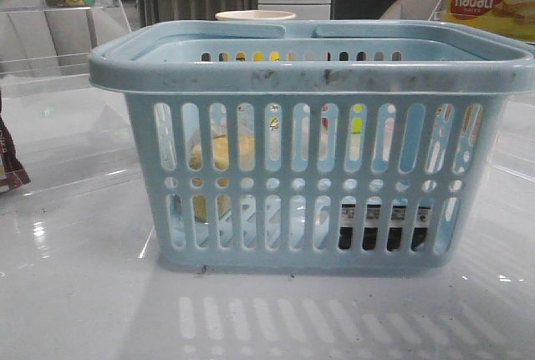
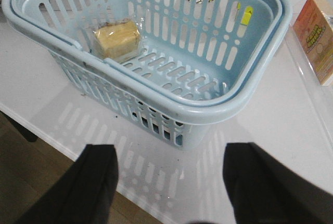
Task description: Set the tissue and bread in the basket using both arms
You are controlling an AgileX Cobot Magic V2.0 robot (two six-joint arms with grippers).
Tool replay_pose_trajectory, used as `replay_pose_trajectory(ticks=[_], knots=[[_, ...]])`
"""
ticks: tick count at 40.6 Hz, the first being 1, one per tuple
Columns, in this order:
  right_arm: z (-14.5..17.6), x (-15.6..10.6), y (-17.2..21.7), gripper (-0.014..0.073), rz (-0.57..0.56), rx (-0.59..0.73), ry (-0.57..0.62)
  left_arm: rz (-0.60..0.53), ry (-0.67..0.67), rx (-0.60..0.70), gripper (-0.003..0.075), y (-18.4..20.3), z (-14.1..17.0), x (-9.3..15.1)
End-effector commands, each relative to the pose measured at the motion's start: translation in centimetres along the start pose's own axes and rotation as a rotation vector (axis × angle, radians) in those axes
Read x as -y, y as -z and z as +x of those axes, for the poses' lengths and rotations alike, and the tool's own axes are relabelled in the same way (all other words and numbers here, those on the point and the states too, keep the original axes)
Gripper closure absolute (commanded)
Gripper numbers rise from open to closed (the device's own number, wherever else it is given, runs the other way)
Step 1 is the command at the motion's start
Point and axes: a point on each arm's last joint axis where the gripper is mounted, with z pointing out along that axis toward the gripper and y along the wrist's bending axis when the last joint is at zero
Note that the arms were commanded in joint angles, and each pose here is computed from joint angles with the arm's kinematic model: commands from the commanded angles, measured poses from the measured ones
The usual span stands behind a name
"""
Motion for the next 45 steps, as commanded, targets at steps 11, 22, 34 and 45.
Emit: replay_pose_trajectory(ticks=[11,22,34,45], knots=[[0.3,0.1,-0.2,0.0057,0.011,-0.011,-0.027,-0.031,0.134,0.121,0.0265,2.3,5.3,0.9],[0.5,0.2,-0.5,0.0057,0.021,-0.017,-0.019,-0.063,0.134,0.305,0.0265,0.9,10.8,1.7],[0.5,0.3,-0.5,0.0193,0.025,-0.015,0.026,-0.08,0.126,0.396,0.0276,-1.2,12.8,1.9],[0.5,0.3,-0.5,0.0524,0.025,-0.015,0.026,-0.121,0.083,0.388,0.0512,-2.0,13.3,1.7]])
